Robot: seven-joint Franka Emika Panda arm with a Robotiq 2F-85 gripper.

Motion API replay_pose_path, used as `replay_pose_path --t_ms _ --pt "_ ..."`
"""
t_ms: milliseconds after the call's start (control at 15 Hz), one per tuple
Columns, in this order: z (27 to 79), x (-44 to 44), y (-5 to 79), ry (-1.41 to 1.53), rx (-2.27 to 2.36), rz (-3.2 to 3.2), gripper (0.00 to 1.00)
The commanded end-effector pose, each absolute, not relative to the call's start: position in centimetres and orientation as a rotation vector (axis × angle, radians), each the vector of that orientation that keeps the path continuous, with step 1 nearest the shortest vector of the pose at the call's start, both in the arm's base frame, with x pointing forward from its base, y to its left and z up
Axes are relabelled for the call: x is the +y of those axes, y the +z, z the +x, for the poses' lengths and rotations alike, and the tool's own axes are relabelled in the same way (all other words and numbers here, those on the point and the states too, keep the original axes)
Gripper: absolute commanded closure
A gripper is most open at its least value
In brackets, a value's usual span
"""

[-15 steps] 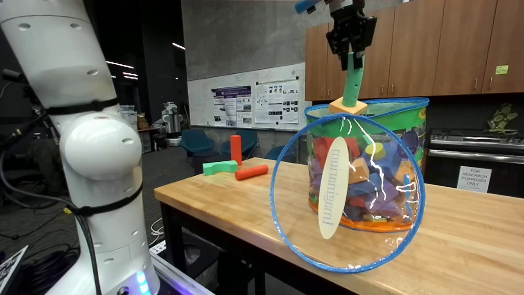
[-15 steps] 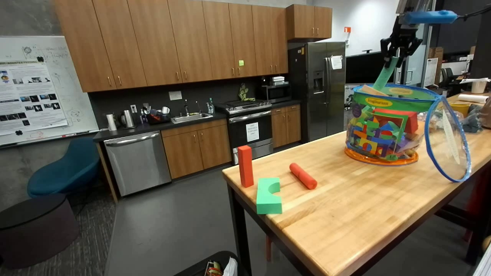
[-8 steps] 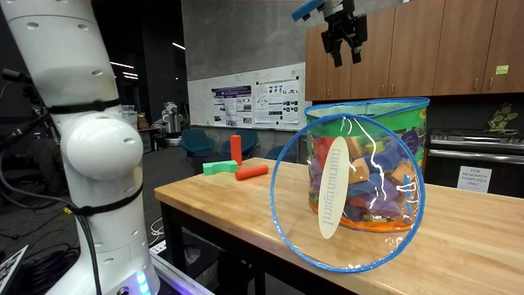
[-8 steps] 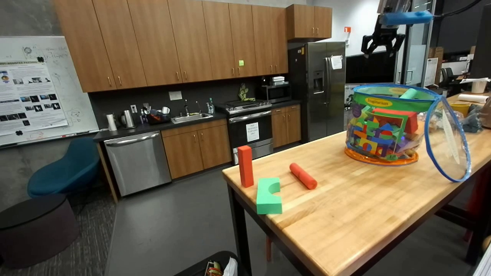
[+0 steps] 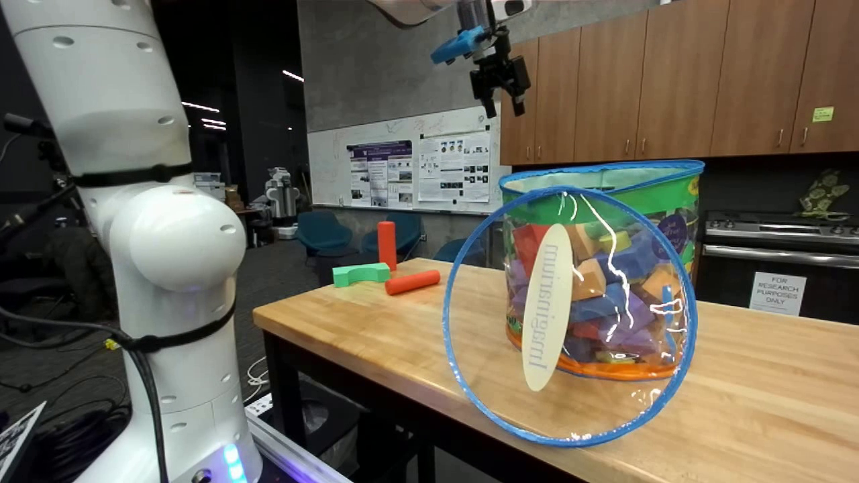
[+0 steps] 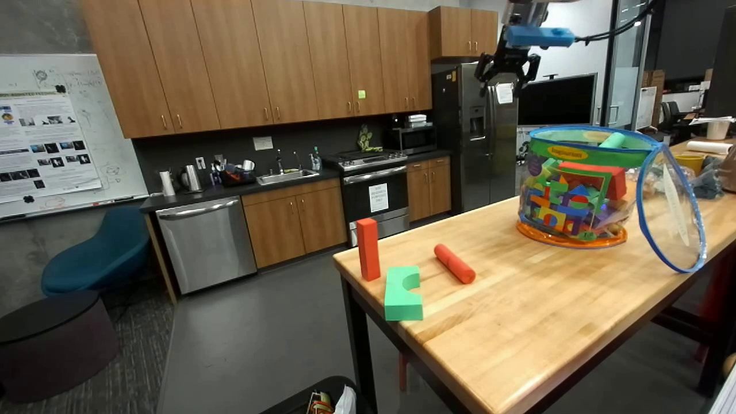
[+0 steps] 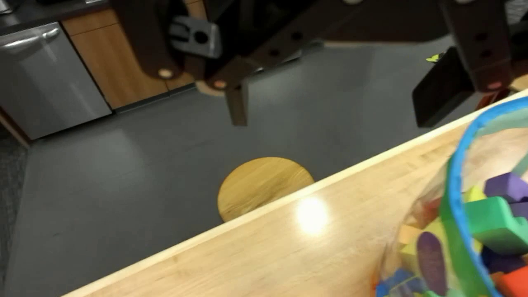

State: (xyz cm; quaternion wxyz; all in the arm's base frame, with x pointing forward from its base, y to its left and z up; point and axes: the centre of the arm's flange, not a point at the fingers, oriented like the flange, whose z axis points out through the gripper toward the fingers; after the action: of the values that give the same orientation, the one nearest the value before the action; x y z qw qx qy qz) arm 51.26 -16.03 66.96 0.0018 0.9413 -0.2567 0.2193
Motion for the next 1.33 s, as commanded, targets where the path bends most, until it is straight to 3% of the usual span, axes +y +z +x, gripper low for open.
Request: replay_pose_path --t_ms 0,400,1267 --pt "55.2 -10.0 63.1 0.652 -0.673 3.035 0.0" --pt "58.4 -4.4 54.8 0.431 -0.486 3.144 0.0" --pt "60.0 -1.8 39.9 0.02 -0.275 3.237 0.0"
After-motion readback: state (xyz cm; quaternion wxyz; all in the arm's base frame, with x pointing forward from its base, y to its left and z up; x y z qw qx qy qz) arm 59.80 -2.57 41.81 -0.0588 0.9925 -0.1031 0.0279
